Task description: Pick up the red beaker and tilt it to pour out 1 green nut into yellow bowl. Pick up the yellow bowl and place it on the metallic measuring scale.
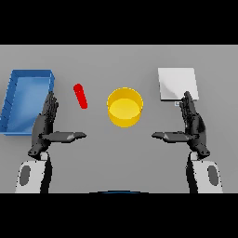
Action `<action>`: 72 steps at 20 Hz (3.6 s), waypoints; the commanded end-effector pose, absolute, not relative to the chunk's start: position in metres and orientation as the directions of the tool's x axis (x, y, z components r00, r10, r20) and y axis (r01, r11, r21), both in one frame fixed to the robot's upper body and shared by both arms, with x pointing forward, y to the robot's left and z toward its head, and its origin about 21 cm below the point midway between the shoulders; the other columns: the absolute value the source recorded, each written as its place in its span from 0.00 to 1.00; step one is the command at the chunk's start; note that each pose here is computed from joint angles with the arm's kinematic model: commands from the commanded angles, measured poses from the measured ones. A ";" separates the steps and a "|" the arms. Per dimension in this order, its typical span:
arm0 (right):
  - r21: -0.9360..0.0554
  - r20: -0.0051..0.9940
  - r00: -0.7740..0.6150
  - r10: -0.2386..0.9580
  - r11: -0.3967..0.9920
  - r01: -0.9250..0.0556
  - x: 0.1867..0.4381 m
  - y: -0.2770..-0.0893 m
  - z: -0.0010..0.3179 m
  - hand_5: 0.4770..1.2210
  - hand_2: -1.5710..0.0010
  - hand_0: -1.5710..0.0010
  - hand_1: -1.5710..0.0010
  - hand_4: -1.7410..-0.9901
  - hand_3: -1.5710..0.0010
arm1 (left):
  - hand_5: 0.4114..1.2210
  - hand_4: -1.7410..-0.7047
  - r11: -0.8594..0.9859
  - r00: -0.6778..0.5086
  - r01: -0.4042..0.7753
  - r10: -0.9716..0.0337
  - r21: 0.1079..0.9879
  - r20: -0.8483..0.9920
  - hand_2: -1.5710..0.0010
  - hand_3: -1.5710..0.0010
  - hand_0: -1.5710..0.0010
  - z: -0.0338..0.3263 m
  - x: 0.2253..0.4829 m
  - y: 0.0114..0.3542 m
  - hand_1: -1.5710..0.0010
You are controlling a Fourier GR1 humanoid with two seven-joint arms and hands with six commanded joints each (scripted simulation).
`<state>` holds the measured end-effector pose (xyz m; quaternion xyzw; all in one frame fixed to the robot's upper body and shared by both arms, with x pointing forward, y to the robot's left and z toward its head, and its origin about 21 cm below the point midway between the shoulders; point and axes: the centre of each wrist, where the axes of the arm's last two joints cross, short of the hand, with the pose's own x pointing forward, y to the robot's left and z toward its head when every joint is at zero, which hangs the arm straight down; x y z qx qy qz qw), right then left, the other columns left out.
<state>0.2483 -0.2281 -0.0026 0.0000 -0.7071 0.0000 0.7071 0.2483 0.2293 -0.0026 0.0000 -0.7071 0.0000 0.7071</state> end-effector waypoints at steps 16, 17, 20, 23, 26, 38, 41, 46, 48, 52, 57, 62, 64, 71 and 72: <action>-0.286 0.947 -0.161 0.277 0.958 -0.035 0.223 -0.206 0.005 0.24 1.00 1.00 1.00 0.82 1.00 | 0.25 0.63 0.978 0.002 0.049 -0.204 0.204 0.979 1.00 1.00 1.00 0.003 0.237 0.217 1.00; -0.295 0.945 -0.159 0.287 0.955 -0.034 0.219 -0.203 0.007 0.23 1.00 1.00 1.00 0.82 1.00 | 0.25 0.62 0.975 -0.015 0.050 -0.214 0.215 0.977 1.00 1.00 1.00 0.003 0.243 0.216 1.00; -0.273 0.952 -0.154 0.266 0.961 -0.032 0.218 -0.207 0.006 0.23 1.00 1.00 1.00 0.77 1.00 | 0.27 0.59 0.974 -0.041 0.055 -0.216 0.218 0.976 1.00 1.00 1.00 -0.001 0.263 0.212 1.00; -0.251 0.957 -0.160 0.243 0.967 -0.034 0.221 -0.207 0.007 0.24 1.00 1.00 1.00 0.73 1.00 | 0.28 0.57 0.973 -0.028 0.048 -0.226 0.228 0.974 1.00 1.00 1.00 -0.010 0.285 0.210 1.00; -0.248 0.958 -0.159 0.239 0.968 -0.035 0.224 -0.212 0.007 0.26 1.00 1.00 1.00 0.69 1.00 | 0.27 0.57 0.972 -0.019 0.050 -0.230 0.230 0.973 1.00 1.00 1.00 -0.014 0.302 0.207 1.00; -0.241 0.961 -0.153 0.232 0.970 -0.042 0.221 -0.209 0.009 0.29 1.00 1.00 1.00 0.63 1.00 | 0.31 0.47 0.959 -0.060 0.051 -0.277 0.281 0.959 1.00 1.00 1.00 -0.027 0.355 0.187 1.00; -0.243 0.959 -0.159 0.234 0.969 -0.042 0.220 -0.209 0.006 0.29 1.00 1.00 1.00 0.64 1.00 | 0.33 0.46 0.957 -0.059 0.058 -0.280 0.283 0.958 1.00 1.00 1.00 -0.031 0.362 0.180 1.00; -0.250 0.956 -0.166 0.243 0.968 -0.024 0.222 -0.209 0.010 0.29 1.00 1.00 1.00 0.65 1.00 | 0.44 0.37 0.965 -0.089 0.011 -0.259 0.261 0.962 0.77 0.86 0.79 -0.037 0.369 0.173 0.77; -0.258 0.952 -0.175 0.250 0.966 -0.024 0.221 -0.209 0.009 0.29 1.00 1.00 1.00 0.66 1.00 | 0.64 0.25 0.966 -0.073 0.004 -0.258 0.259 0.963 0.49 0.63 0.51 -0.040 0.370 0.168 0.49; -0.257 0.954 -0.165 0.249 0.966 -0.028 0.224 -0.207 0.009 0.28 1.00 1.00 1.00 0.68 1.00 | 0.85 0.16 0.970 -0.135 0.005 -0.241 0.244 0.961 0.20 0.29 0.21 -0.045 0.370 0.165 0.20; -0.280 0.947 -0.167 0.274 0.960 -0.011 0.227 -0.211 0.006 0.26 1.00 1.00 1.00 0.74 1.00 | 0.89 0.05 0.971 -0.145 -0.024 -0.237 0.236 0.960 0.07 0.10 0.07 -0.032 0.377 0.166 0.07; -0.312 0.937 -0.170 0.306 0.950 -0.007 0.227 -0.207 0.004 0.24 1.00 1.00 1.00 0.83 1.00 | 0.88 0.02 0.944 -0.221 -0.001 -0.321 0.329 0.921 0.02 0.03 0.02 -0.001 0.387 0.170 0.02; -0.325 0.929 -0.187 0.319 0.946 0.000 0.225 -0.213 0.007 0.24 1.00 1.00 1.00 0.85 1.00 | 0.89 0.01 0.896 -0.255 0.031 -0.421 0.442 0.871 0.01 0.02 0.01 0.016 0.390 0.170 0.01; -0.336 0.926 -0.183 0.329 0.942 -0.007 0.224 -0.211 0.006 0.25 1.00 1.00 1.00 0.86 1.00 | 0.88 0.01 0.660 -0.342 0.112 -0.677 0.743 0.652 0.01 0.01 0.01 0.048 0.389 0.168 0.01; -0.330 0.931 -0.171 0.324 0.944 -0.008 0.225 -0.212 0.007 0.25 1.00 1.00 1.00 0.86 1.00 | 0.90 0.01 0.645 -0.353 0.118 -0.683 0.755 0.639 0.01 0.01 0.01 0.049 0.386 0.168 0.01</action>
